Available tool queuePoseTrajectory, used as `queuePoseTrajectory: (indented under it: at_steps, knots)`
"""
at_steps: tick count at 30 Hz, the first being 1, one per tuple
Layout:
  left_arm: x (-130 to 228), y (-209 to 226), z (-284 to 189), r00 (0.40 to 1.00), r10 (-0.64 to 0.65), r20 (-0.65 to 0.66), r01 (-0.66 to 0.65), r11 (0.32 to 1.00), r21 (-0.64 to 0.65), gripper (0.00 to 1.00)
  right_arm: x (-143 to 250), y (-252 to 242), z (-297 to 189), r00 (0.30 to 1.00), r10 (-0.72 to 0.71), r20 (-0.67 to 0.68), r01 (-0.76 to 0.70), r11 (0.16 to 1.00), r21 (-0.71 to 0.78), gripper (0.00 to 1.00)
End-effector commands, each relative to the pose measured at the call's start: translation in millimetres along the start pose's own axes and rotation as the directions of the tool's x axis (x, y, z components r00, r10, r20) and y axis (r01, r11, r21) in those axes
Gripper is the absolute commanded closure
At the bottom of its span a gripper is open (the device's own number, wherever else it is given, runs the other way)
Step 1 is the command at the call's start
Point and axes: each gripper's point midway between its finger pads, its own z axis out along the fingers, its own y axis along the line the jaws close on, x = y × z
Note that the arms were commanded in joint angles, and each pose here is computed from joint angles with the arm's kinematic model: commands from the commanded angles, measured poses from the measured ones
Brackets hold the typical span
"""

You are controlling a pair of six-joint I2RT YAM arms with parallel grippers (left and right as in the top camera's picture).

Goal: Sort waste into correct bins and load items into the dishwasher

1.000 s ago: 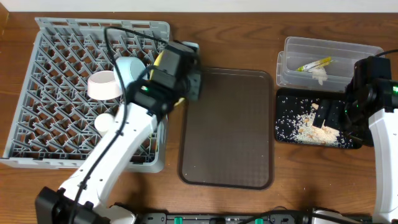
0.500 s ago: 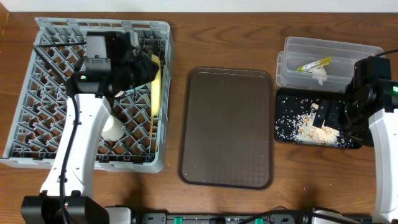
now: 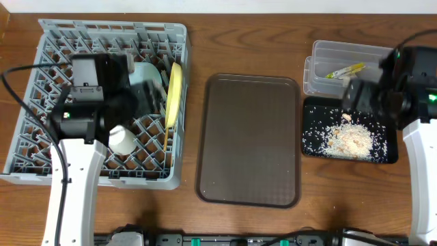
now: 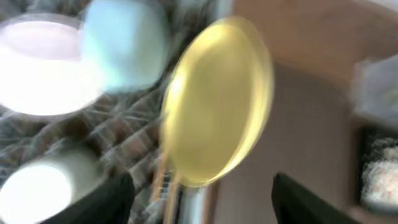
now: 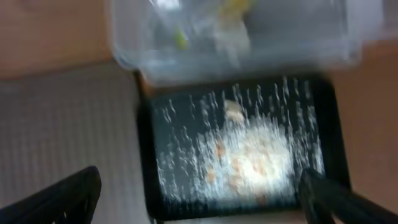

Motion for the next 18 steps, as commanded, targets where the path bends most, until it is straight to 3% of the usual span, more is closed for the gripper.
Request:
queuePoseTrajectory:
  at_steps: [1, 4, 8, 10, 12, 18]
  knots:
    - [34, 46, 2, 0.990, -0.016, -0.143, -0.019, 0.971, -0.238, 0.25, -10, 11, -2, 0.997, -0.068, 0.040, 0.070, 0.997, -0.041, 0.01]
    - [54, 51, 1, 0.978, -0.031, -0.207, -0.023, 0.967, -0.255, 0.25, 6, 8, -3, 0.996, -0.089, -0.026, 0.088, 0.995, -0.034, 0.01]
    - [64, 50, -12, 0.989, 0.019, -0.146, -0.053, 0.972, -0.229, 0.25, 38, 3, -15, 0.990, -0.086, -0.107, 0.084, 0.996, -0.026, 0.01]
    - [72, 39, -27, 0.986, 0.167, -0.011, -0.167, 0.975, -0.147, 0.20, 54, 4, -33, 0.995, -0.093, -0.026, 0.091, 0.995, -0.041, 0.01]
    - [79, 27, -37, 0.969, 0.222, 0.106, -0.214, 0.973, -0.083, 0.18, 63, 7, -43, 0.993, -0.107, 0.049, 0.109, 0.992, -0.055, 0.01]
    - [103, 19, -71, 0.897, 0.229, 0.378, -0.235, 0.971, -0.032, 0.12, 95, 1, -78, 0.959, -0.108, 0.260, 0.130, 0.989, -0.068, 0.01]
